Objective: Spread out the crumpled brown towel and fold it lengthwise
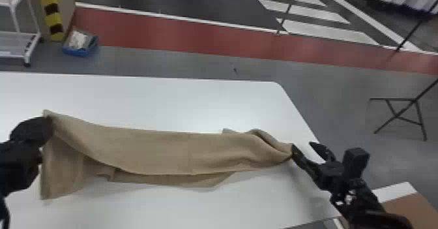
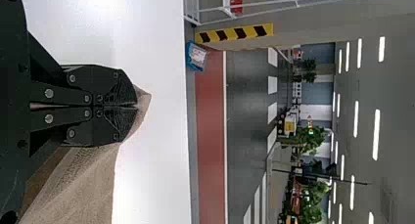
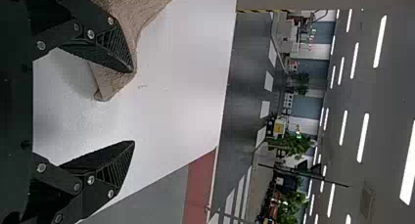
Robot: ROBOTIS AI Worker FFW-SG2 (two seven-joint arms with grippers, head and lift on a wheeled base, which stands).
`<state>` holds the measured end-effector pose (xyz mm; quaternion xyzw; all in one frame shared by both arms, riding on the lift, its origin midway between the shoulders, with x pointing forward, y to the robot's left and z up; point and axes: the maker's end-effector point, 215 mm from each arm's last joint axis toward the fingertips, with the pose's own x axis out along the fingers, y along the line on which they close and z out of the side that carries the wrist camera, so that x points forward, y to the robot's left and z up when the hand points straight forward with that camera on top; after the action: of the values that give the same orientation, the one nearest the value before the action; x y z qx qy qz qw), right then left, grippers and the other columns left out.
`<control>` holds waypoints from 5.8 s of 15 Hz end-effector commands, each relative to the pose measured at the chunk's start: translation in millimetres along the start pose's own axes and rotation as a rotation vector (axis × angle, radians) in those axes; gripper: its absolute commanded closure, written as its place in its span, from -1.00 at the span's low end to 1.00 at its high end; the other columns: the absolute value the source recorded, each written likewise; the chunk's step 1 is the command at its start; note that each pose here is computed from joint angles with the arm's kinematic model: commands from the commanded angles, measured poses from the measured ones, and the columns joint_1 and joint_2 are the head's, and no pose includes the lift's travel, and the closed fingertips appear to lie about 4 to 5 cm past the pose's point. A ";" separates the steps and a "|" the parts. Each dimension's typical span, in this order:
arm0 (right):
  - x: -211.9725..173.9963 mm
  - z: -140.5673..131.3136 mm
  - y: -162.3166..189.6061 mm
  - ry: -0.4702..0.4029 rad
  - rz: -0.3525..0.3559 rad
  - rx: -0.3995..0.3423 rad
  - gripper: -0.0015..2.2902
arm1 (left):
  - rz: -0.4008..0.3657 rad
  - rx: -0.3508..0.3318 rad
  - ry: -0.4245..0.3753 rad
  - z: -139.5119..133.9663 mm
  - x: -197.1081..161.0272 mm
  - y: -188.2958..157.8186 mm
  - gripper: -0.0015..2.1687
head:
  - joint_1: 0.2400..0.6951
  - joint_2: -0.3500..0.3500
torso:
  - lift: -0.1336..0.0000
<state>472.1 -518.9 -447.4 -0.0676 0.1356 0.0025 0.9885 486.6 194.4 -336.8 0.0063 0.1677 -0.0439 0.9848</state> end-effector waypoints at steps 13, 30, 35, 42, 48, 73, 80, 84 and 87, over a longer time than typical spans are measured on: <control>-3.1 21.7 16.3 0.011 0.086 0.088 0.34 | 0.003 0.003 -0.009 5.2 0.6 3.3 0.31 | 1.00 -1.00 | -0.86; 32.7 204.2 -40.1 -0.169 0.004 0.217 0.34 | 0.036 -0.015 -0.142 115.7 44.5 45.4 0.31 | 0.64 -0.95 | -0.86; 127.0 245.7 0.4 -0.205 0.037 0.162 0.34 | 0.058 -0.059 -0.301 190.0 130.3 57.3 0.31 | 0.30 -0.69 | -0.86; 141.7 289.0 -8.0 -0.267 0.104 0.186 0.34 | -0.010 -0.164 -0.397 264.0 142.6 86.5 0.31 | -0.40 -0.49 | -0.86; 51.7 115.2 3.5 -0.086 0.154 0.198 0.34 | 0.027 -0.041 -0.038 21.4 61.6 87.9 0.31 | 0.50 -0.57 | -0.86; -34.1 80.2 -8.3 0.067 0.166 0.357 0.33 | 0.149 0.068 0.312 -63.2 -56.8 86.3 0.31 | 1.00 -0.91 | -0.86; 38.4 95.7 14.5 0.106 0.174 0.389 0.29 | 0.143 0.069 0.199 -24.0 39.1 63.8 0.31 | 1.00 -0.72 | -0.86; 66.9 92.6 12.2 0.125 0.169 0.429 0.29 | 0.158 0.065 0.169 -11.1 59.9 66.9 0.31 | 1.00 -0.68 | -0.86; 84.9 96.1 -0.1 0.122 0.150 0.452 0.29 | 0.193 0.072 0.162 -5.3 59.7 79.0 0.31 | 1.00 -0.67 | -0.86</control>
<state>570.7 -502.7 -378.6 0.1586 0.1980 0.0441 0.9663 546.7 261.1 -364.1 0.0583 0.2452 0.0366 0.9670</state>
